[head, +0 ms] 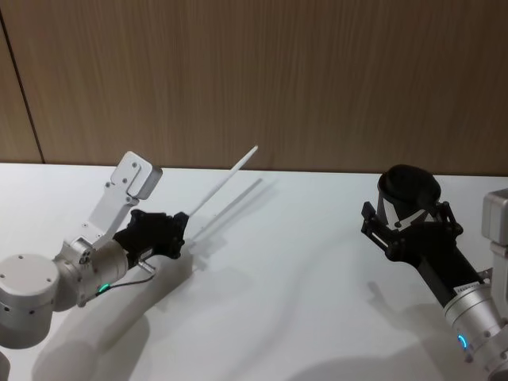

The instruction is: Pick up the straw with one hand, pass it to the other hand, and insert it into the cup.

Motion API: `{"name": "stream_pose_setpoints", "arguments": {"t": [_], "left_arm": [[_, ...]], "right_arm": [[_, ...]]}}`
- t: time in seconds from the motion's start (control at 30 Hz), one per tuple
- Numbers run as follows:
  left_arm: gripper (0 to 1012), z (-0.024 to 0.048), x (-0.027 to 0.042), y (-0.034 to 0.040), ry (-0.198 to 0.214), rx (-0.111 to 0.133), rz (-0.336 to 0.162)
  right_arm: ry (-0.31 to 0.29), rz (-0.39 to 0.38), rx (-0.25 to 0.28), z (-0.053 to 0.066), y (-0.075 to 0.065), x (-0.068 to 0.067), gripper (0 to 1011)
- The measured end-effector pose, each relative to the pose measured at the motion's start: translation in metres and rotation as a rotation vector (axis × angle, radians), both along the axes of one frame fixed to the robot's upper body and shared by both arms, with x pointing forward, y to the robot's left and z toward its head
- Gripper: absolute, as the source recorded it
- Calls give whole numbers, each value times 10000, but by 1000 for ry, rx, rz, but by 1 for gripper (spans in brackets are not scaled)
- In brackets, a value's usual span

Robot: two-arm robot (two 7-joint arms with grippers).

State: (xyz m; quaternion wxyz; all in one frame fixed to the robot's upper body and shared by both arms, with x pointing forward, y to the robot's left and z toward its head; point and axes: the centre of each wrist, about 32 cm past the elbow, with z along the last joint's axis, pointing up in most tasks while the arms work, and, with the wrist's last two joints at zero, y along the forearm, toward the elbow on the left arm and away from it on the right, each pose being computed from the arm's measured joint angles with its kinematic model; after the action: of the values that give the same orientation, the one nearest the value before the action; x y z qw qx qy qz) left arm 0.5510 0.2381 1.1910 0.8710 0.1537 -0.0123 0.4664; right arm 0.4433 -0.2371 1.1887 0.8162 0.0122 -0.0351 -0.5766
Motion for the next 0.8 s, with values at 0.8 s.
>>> {"name": "stream_pose_setpoints", "arguments": {"t": [0.8], "left_arm": [[0, 355, 45, 50, -371, -32, -237]], "right_arm": [[0, 0, 0, 0, 0, 0, 1001]]}}
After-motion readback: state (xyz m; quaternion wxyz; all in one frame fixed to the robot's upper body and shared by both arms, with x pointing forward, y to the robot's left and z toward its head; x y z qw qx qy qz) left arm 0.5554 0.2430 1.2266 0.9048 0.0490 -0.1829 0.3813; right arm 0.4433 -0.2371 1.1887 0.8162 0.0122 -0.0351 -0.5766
